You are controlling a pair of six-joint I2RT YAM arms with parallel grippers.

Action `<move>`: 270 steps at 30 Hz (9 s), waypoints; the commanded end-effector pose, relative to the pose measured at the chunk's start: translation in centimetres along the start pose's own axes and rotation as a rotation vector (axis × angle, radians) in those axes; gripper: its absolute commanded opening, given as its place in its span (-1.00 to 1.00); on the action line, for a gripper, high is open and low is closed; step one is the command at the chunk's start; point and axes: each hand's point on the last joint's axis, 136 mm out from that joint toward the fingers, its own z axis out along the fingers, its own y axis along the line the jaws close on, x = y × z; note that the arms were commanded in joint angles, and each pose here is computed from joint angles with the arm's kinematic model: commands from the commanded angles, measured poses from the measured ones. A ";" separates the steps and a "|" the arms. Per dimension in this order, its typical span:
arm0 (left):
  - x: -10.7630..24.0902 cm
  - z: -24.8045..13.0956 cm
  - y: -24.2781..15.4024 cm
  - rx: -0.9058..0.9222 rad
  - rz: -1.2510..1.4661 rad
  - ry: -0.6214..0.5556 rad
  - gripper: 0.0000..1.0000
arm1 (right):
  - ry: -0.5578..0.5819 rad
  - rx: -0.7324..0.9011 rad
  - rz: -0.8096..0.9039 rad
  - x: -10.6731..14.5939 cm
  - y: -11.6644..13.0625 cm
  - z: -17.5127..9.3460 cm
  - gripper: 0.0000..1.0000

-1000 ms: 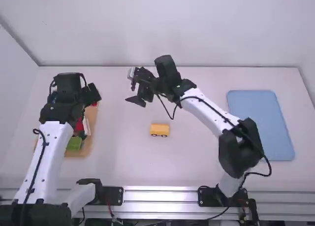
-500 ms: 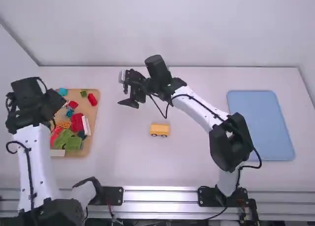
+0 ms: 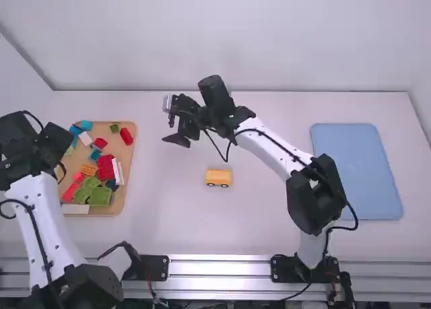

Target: Assemble lego blocks to make yellow taxi

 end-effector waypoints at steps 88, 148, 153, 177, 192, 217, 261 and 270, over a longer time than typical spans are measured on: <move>14.2 22.0 6.0 -0.363 -0.010 0.479 0.01 | 0.089 0.124 -0.005 1.3 -2.4 -0.2 0.97; 13.4 21.6 5.9 -0.350 -0.017 0.441 -0.86 | 0.098 0.133 0.012 1.9 -2.9 -0.6 0.97; 11.6 19.4 3.7 -0.228 -0.030 0.380 -0.96 | 0.098 0.127 0.014 2.0 -2.8 -0.6 0.97; 21.2 -7.9 -18.9 1.619 0.910 0.128 -0.93 | -0.378 -0.381 0.233 -1.8 -0.7 -11.6 0.97; 27.9 -12.4 -22.5 1.900 1.039 0.097 -0.96 | -0.424 -0.436 0.209 -0.9 1.6 -12.3 0.57; 27.6 -11.9 -23.9 1.914 0.953 0.123 0.55 | -0.366 -0.392 0.082 -1.0 2.0 -9.8 -0.76; 18.2 2.6 -21.2 0.637 0.775 0.109 0.98 | 0.805 0.389 0.486 15.8 -0.7 -9.0 -1.00; 18.6 3.5 -20.2 0.667 0.790 0.035 0.98 | 1.168 0.242 0.422 20.5 5.0 -11.0 -1.00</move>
